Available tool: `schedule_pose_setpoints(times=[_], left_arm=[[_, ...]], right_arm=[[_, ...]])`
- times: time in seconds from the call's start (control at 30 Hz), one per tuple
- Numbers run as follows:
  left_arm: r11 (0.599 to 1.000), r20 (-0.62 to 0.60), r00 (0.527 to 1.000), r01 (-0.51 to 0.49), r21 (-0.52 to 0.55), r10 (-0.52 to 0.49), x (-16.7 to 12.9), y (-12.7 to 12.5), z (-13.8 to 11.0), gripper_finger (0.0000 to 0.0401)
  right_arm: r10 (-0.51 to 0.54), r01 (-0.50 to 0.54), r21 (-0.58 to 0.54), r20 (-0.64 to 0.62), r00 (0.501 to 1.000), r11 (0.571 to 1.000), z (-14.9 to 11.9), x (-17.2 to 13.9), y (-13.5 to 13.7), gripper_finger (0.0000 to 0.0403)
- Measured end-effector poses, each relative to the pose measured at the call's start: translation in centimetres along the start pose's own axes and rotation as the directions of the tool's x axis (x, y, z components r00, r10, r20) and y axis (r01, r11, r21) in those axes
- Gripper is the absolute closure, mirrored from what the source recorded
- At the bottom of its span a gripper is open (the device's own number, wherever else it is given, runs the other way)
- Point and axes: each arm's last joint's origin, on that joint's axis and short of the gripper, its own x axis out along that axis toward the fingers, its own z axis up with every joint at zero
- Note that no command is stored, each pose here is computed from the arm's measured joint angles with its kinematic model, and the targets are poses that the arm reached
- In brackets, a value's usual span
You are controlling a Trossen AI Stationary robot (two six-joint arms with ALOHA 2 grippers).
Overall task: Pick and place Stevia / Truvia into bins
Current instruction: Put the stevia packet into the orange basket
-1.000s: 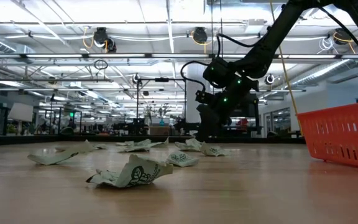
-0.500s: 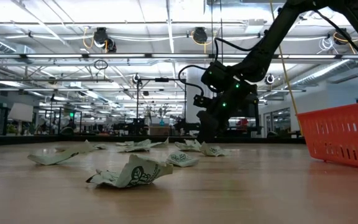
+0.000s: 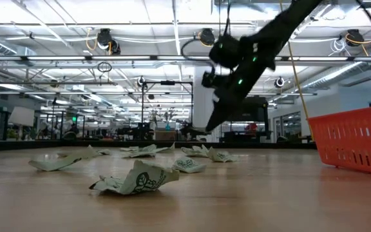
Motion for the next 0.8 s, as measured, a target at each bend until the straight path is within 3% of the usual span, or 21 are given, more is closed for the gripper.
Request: schedule_pose_setpoints(times=[0.2, 0.3, 0.4, 0.67, 0.8], left_arm=[[0.999, -0.012, 0.999, 0.033, -0.02, -0.033, 0.0, -0.1, -0.1, 0.0329], [0.999, -0.011, 0.999, 0.034, -0.016, -0.034, -0.1, -0.2, -0.1, 0.0329], [0.999, -0.009, 0.999, 0.035, -0.016, -0.035, -0.2, -0.3, -0.1, 0.0329], [0.999, -0.005, 0.999, 0.034, -0.042, -0.034, -0.2, -0.4, -0.1, 0.0329], [0.998, 0.001, 0.999, 0.035, -0.051, -0.035, -0.2, -0.4, -0.1, 0.0329]], right_arm=[[0.134, -0.158, -0.081, -0.24, 0.962, 0.984, -1.9, -5.6, 7.8, 0.039], [0.178, -0.23, -0.146, -0.301, 0.937, 0.962, -3.8, -7.8, 11.3, 0.0391], [0.205, -0.265, -0.128, -0.359, 0.911, 0.956, -6.2, -9.3, 13.9, 0.0393], [0.22, -0.27, -0.048, -0.454, 0.863, 0.962, -12.2, -10.5, 17.1, 0.0393], [0.134, -0.197, -0.132, -0.382, 0.914, 0.971, -12.2, -10.9, 17.7, 0.0394]])
